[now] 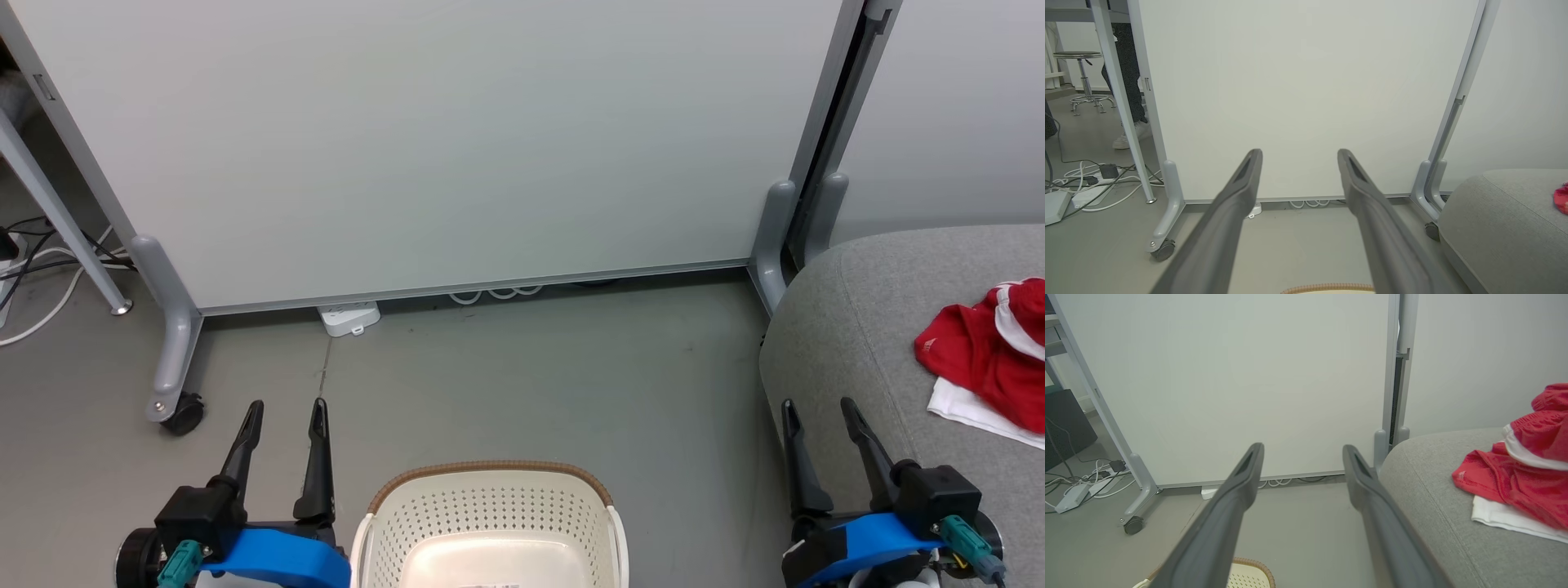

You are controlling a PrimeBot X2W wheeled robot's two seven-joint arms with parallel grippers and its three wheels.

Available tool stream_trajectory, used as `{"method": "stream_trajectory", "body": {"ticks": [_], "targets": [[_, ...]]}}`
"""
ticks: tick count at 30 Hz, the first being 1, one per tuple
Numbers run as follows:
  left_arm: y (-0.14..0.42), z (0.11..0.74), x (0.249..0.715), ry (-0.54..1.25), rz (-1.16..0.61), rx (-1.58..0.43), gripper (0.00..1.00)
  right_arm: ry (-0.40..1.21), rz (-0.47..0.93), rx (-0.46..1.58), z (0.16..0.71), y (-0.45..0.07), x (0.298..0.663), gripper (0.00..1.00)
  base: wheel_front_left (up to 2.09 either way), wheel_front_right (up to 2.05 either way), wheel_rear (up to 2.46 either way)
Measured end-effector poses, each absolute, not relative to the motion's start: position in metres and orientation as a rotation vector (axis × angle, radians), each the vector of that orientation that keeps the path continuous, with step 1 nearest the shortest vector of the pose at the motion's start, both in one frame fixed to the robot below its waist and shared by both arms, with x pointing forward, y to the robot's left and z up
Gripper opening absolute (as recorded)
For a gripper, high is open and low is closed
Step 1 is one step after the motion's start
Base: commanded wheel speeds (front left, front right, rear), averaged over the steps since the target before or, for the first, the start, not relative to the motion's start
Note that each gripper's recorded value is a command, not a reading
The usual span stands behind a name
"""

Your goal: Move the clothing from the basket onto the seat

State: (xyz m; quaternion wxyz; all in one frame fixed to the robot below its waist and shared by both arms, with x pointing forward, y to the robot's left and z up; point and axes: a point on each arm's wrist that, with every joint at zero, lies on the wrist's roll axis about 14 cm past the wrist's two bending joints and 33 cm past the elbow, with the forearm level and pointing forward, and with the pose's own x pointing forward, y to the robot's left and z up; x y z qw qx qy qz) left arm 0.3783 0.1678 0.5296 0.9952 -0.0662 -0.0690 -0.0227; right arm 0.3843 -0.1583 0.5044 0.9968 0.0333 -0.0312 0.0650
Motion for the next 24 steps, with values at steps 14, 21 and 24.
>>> {"method": "stream_trajectory", "body": {"ticks": [14, 21, 24], "targets": [[0.175, 0.495, 0.370, -0.012, -0.001, -0.258, 0.00, 0.048, 0.074, 0.193, 0.475, -0.169, 0.375, 0.00, 0.00, 0.00, 0.00], [0.181, 0.494, 0.371, 0.003, 0.028, -0.387, 0.00, 0.050, 0.043, 0.324, 0.477, -0.174, 0.376, 0.00, 0.00, 0.00, 0.00], [0.182, 0.493, 0.372, 0.008, 0.034, -0.439, 0.00, 0.053, 0.032, 0.378, 0.478, -0.176, 0.377, 0.00, 0.00, 0.00, 0.00]]}}
